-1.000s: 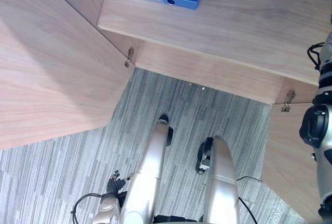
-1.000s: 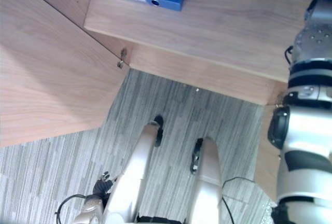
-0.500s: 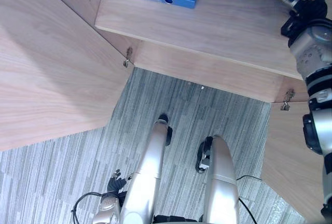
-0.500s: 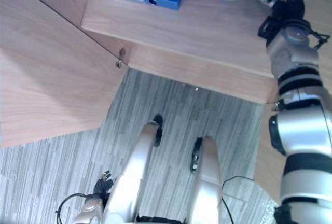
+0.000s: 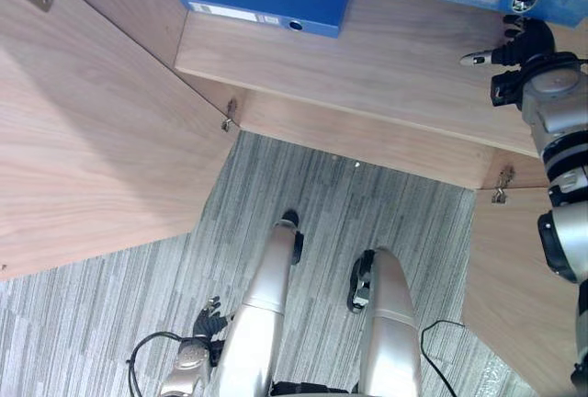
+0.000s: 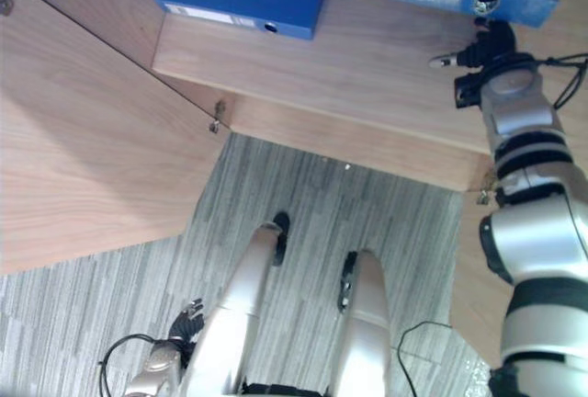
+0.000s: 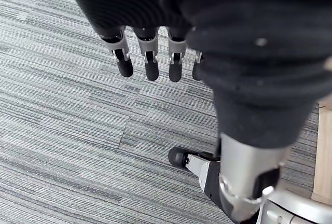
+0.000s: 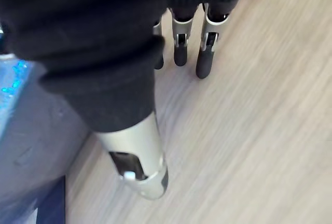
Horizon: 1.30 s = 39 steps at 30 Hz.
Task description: Walk over to the cabinet, pick up the folder, carry it to the office cabinet, place the folder inside the office cabinet, then close the office cabinet door
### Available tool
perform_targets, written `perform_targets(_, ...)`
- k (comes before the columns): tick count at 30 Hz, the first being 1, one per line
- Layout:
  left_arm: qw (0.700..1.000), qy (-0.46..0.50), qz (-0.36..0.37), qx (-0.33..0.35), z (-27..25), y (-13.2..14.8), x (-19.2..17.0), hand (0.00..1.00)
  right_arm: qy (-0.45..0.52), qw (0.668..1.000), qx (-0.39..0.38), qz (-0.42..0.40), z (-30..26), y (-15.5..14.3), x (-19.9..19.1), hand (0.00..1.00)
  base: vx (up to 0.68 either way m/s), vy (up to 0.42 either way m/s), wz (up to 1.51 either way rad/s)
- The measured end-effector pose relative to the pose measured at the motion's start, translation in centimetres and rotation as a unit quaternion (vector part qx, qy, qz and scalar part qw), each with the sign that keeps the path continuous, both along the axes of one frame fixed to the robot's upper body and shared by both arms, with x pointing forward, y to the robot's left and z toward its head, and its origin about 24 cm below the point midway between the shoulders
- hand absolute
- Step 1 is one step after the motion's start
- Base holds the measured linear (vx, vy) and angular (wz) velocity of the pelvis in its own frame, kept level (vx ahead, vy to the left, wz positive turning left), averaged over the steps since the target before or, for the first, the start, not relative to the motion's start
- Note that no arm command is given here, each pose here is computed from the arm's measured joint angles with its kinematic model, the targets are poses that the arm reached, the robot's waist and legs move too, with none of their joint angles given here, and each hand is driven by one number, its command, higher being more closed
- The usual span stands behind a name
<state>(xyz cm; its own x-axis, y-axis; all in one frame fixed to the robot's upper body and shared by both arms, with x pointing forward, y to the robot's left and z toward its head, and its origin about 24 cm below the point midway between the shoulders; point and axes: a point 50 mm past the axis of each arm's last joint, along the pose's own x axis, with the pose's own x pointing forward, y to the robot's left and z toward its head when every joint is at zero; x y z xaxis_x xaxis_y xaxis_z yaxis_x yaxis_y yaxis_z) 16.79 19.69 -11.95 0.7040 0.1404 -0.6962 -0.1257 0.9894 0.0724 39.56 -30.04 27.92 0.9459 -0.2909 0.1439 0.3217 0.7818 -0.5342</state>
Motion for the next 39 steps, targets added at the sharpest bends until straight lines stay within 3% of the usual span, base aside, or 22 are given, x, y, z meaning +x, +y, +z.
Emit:
perform_targets(9,1.0,0.002,-0.011,-0.004,0.0,0.2,0.0,0.0,0.058,0.995,-0.077,0.022,-2.4,0.1,0.0,0.0,0.0,0.029,-0.06)
perform_targets(12,1.0,0.003,-0.014,-0.003,0.0,0.3,-0.1,0.0,0.095,0.98,-0.169,0.034,-4.4,1.7,0.5,0.0,0.0,0.045,-0.03)
perform_targets(17,1.0,0.007,-0.015,-0.001,-0.1,0.3,-0.3,0.0,0.127,0.919,-0.372,0.04,-8.3,4.6,0.6,0.0,0.01,0.04,-0.08)
perform_targets(24,1.0,0.023,0.006,0.016,-0.4,0.8,-0.6,0.0,0.129,0.852,-0.505,0.041,-12.3,7.8,-0.3,0.0,0.03,0.023,-0.02)
perform_targets(33,0.999,0.03,0.028,0.025,-0.5,1.3,-0.3,0.0,0.15,0.828,-0.538,0.049,-15.7,9.8,-1.1,0.0,0.06,0.047,-0.12)
perform_targets(39,0.997,0.039,0.05,0.035,-0.6,2.4,-0.7,0.0,0.178,0.807,-0.544,0.144,-21.0,13.3,-4.1,0.0,0.05,0.068,-0.26)
